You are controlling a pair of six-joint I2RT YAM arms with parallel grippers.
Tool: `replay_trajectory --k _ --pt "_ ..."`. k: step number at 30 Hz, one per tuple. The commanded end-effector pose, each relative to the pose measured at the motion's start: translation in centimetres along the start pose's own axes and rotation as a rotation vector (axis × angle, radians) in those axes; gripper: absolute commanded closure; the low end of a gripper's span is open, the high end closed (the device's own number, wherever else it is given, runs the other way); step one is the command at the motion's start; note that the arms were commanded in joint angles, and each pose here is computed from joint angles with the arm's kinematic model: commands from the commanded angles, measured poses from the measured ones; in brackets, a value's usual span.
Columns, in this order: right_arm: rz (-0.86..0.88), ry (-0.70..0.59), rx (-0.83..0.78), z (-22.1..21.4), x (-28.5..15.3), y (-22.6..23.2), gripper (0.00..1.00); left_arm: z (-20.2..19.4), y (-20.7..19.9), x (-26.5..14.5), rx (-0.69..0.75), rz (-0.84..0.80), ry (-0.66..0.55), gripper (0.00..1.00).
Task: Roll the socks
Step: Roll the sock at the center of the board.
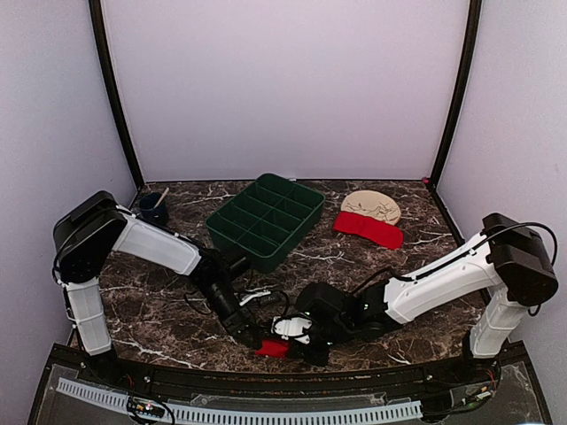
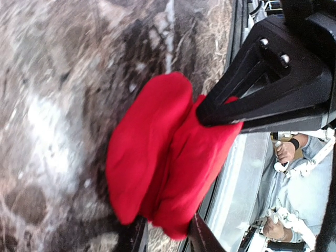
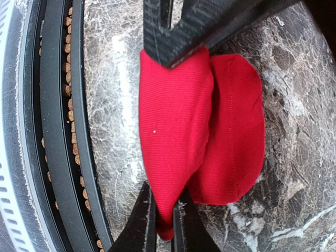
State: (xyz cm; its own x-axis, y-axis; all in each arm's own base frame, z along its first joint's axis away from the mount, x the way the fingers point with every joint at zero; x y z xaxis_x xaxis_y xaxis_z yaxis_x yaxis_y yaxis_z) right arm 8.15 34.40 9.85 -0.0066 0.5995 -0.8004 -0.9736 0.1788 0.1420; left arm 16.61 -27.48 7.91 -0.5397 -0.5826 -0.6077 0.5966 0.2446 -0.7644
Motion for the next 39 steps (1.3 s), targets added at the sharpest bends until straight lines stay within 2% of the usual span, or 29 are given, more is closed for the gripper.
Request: replay_trajectory --k 1,13,24,29,32,39 --pt "0.014 0.052 0.009 -0.7 0.4 -0.2 1.0 -1.3 0.6 -0.8 -0.046 0.097 0.016 0.72" --pt "0.071 0.089 0.047 -0.1 0.7 -0.4 1.0 -0.6 0.0 -3.7 -0.044 0.31 -0.085 0.71" --pt "0.206 0.106 0.161 0.6 0.6 -1.7 1.0 -0.5 -1.2 -6.5 -0.04 0.513 -0.277 0.7" --pt "0.268 0.111 0.219 0.7 0.6 -2.5 1.0 -0.9 -2.6 -7.5 0.024 0.569 -0.385 0.68" --pt "0.305 0.111 0.255 0.9 0.6 -3.0 1.0 -1.0 -3.6 -7.5 0.079 0.621 -0.411 0.68" --pt "0.375 0.124 0.303 1.2 0.7 -3.8 1.0 -0.9 -5.6 -5.5 0.203 0.68 -0.383 0.67"
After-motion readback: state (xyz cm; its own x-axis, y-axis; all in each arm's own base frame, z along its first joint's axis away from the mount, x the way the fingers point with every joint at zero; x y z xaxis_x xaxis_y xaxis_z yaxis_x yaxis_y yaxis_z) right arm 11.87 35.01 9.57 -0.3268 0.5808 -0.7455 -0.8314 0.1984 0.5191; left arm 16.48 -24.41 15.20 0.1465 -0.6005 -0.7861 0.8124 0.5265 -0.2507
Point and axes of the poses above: each gripper's point midway between its finger pads, its own x axis out along the fingers, its own y axis along the line the jaws close on, z = x × y, the point moved 9 cm from there along -x, back along the fingers, and after that the axes turned 4 degrees about x, right-handed, at the moved point
